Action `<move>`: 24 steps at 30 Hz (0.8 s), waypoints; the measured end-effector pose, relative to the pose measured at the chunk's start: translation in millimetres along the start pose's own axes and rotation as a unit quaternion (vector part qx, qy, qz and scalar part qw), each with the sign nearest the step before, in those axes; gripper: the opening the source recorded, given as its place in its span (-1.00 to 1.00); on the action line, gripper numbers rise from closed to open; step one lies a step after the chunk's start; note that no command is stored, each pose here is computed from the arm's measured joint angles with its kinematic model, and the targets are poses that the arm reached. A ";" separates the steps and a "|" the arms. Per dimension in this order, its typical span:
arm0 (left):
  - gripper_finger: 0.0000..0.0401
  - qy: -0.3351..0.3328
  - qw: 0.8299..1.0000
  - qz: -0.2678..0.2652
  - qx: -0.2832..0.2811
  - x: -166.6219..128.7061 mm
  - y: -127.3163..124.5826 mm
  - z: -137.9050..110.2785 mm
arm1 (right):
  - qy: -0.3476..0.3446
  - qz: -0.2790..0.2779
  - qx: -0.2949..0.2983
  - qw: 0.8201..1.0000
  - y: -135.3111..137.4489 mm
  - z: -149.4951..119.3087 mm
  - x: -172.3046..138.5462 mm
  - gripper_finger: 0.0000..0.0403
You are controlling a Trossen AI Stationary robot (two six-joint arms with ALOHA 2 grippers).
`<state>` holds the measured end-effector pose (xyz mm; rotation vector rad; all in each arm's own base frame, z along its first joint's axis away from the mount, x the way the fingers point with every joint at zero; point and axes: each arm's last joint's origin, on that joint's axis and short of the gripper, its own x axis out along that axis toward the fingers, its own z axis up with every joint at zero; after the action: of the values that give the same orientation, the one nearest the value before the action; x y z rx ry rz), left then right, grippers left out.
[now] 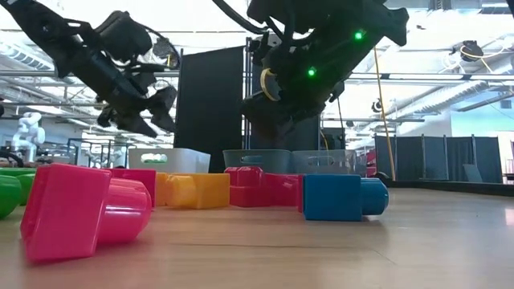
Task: Sort blocks by size
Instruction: Put the 3 studs red game piece into the white bin
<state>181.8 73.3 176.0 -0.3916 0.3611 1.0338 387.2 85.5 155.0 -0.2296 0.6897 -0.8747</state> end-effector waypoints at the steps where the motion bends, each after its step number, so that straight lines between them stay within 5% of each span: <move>1: 0.16 0.000 1.000 -0.013 0.012 -2.4 -1.0 1.0 | 0.003 0.000 -0.010 1.000 -0.5 -1.1 -1.4 0.20; 13: 0.16 0.044 0.968 -0.226 0.098 -43.7 -14.6 0.6 | 0.043 0.159 -0.085 0.983 8.9 2.6 -9.5 0.20; 19: 0.16 0.100 0.938 -0.302 0.135 -59.8 -22.4 -13.7 | -0.011 0.300 -0.022 0.954 15.4 28.7 0.3 0.20; 24: 0.16 0.160 0.923 -0.309 0.165 -70.0 -22.5 -29.9 | -0.045 0.367 0.018 0.929 19.5 38.8 15.4 0.20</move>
<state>165.9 -3.9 185.7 -0.3360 0.6441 0.2771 431.1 82.7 168.6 0.0322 0.6059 -0.1554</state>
